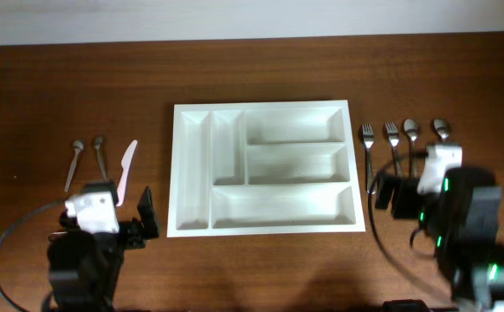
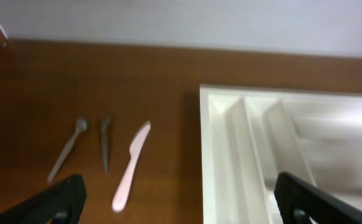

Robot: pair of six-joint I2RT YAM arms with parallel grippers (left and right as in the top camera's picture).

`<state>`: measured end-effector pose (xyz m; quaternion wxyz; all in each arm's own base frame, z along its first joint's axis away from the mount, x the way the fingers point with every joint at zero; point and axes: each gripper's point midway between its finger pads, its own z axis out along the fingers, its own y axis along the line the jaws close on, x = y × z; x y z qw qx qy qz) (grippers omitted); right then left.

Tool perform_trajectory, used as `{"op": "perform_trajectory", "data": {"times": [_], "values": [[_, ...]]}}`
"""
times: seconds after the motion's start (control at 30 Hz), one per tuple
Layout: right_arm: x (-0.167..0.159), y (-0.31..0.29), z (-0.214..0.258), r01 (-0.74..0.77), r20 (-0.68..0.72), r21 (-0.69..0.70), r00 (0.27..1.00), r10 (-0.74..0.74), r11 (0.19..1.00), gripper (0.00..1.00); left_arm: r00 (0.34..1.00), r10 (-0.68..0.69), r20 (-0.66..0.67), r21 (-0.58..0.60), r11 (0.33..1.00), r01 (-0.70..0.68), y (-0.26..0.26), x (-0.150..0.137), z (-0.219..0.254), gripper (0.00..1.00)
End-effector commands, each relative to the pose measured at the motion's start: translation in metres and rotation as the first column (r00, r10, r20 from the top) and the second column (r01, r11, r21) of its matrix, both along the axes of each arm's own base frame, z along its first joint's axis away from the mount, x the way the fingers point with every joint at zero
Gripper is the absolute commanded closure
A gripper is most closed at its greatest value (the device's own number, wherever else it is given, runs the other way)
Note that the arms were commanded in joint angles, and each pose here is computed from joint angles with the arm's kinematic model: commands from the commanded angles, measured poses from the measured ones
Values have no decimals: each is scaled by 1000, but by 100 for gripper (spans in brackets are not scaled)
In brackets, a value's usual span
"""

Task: Pack container
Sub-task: 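Move the right gripper over the leftmost fork beside the tray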

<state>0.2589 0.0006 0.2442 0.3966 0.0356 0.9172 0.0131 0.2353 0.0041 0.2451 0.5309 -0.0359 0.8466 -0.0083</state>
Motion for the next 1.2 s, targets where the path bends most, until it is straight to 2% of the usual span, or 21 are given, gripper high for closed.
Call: {"op": "perform_trajectory", "data": {"times": [0.0,0.13,0.23,0.27,0.33,0.47,0.7,1.17], "values": [[17,3,20,-3,-104,12,995,4,1000,1,993,-10,-120,-16,1000,8,-3,11,4,1],[34,-2,32,2,-209,-25,978,-8,1000,1,965,-10,-263,-16,1000,6,-3,18,-4,1],[56,-16,36,90,-229,-8,969,-89,996,1,940,-10,-340,-16,1000,5,-3,25,-15,1],[67,-26,29,145,-258,11,956,-137,989,1,930,-10,-367,-16,1000,4,-3,29,-21,1],[75,-32,11,163,-314,40,939,-143,986,1,921,-10,-389,-16,1000,4,-3,31,-27,1],[87,-35,-34,162,-453,75,885,-111,984,1,913,-9,-408,-16,1000,3,-3,34,-32,1],[103,-30,-96,129,-603,83,796,-54,988,1,913,-9,-408,-16,1000,3,-3,34,-32,1],[119,-30,-145,118,-667,93,745,-26,989,1,913,-9,-408,-16,1000,3,-3,34,-32,1]]}}
